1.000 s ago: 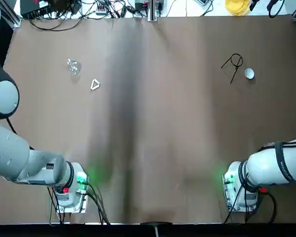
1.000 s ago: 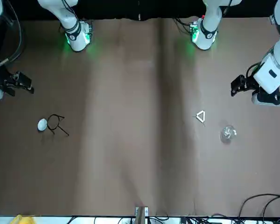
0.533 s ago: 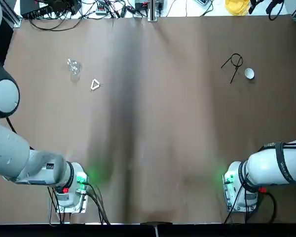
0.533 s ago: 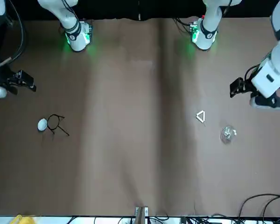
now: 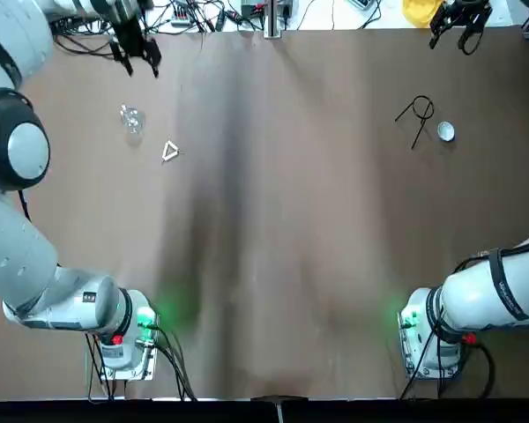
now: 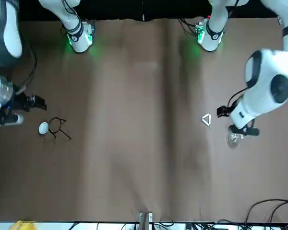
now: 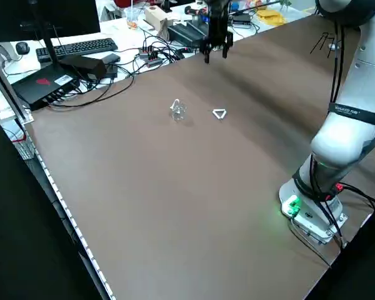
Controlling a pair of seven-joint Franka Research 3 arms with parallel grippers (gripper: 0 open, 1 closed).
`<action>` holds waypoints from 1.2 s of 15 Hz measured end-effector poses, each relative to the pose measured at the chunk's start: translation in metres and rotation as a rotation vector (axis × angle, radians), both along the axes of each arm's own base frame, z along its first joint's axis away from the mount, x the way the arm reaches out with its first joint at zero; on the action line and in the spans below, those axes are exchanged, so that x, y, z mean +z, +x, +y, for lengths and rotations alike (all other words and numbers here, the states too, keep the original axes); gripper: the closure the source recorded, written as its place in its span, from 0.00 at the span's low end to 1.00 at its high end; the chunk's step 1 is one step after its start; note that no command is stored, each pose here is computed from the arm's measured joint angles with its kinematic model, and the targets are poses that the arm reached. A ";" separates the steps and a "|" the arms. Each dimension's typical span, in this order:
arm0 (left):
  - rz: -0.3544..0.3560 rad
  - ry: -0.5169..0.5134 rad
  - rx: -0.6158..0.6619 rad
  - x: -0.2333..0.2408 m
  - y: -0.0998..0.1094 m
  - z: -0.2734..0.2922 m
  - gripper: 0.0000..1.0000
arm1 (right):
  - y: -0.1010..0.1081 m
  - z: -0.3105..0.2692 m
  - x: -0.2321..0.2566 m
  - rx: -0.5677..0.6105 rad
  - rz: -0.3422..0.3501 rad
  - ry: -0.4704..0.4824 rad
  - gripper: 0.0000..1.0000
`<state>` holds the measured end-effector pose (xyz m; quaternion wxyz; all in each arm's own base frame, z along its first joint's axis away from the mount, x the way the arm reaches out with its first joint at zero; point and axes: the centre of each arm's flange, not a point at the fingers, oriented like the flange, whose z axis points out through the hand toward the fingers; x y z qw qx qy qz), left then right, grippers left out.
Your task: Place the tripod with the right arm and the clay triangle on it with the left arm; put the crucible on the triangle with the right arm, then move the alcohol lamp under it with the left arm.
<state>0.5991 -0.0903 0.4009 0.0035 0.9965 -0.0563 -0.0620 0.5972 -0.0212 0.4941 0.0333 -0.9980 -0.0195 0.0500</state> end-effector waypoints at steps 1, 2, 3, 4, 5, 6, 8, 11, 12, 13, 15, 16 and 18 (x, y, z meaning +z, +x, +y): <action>-0.008 -0.003 -0.001 -0.027 -0.004 -0.001 0.00 | 0.007 -0.012 -0.017 -0.020 0.009 -0.003 0.03; -0.010 -0.004 -0.003 -0.052 -0.009 -0.001 0.00 | 0.013 -0.024 -0.034 -0.038 0.014 -0.006 0.07; -0.001 -0.005 -0.004 -0.078 -0.015 -0.002 0.00 | 0.019 -0.037 -0.051 -0.047 0.014 -0.009 0.09; 0.017 -0.004 -0.006 -0.100 -0.021 -0.002 0.00 | 0.024 -0.047 -0.067 -0.051 0.014 -0.012 0.11; 0.036 -0.003 -0.008 -0.119 -0.027 -0.003 0.01 | 0.029 -0.054 -0.080 -0.053 0.010 -0.015 0.13; 0.049 -0.003 -0.009 -0.134 -0.030 -0.003 0.01 | 0.033 -0.058 -0.092 -0.055 0.004 -0.018 0.13; 0.065 -0.004 -0.009 -0.153 -0.032 -0.003 0.04 | 0.037 -0.060 -0.111 -0.057 0.015 -0.022 0.14; 0.041 -0.012 -0.008 -0.177 -0.030 -0.003 0.10 | 0.032 -0.074 -0.150 -0.082 0.032 -0.026 0.29; 0.044 -0.012 -0.008 -0.182 -0.030 -0.003 0.17 | 0.028 -0.076 -0.158 -0.086 0.044 -0.025 0.29; 0.045 -0.012 -0.008 -0.186 -0.030 -0.003 0.25 | 0.023 -0.078 -0.166 -0.090 0.058 -0.023 0.32; 0.047 -0.013 -0.008 -0.192 -0.032 -0.003 0.29 | 0.016 -0.081 -0.179 -0.077 0.072 -0.020 0.33; 0.045 -0.013 -0.009 -0.195 -0.034 -0.003 0.35 | 0.012 -0.082 -0.185 -0.066 0.081 -0.016 0.36; 0.042 -0.014 -0.009 -0.200 -0.038 0.000 0.38 | 0.007 -0.083 -0.192 -0.047 0.095 -0.011 0.39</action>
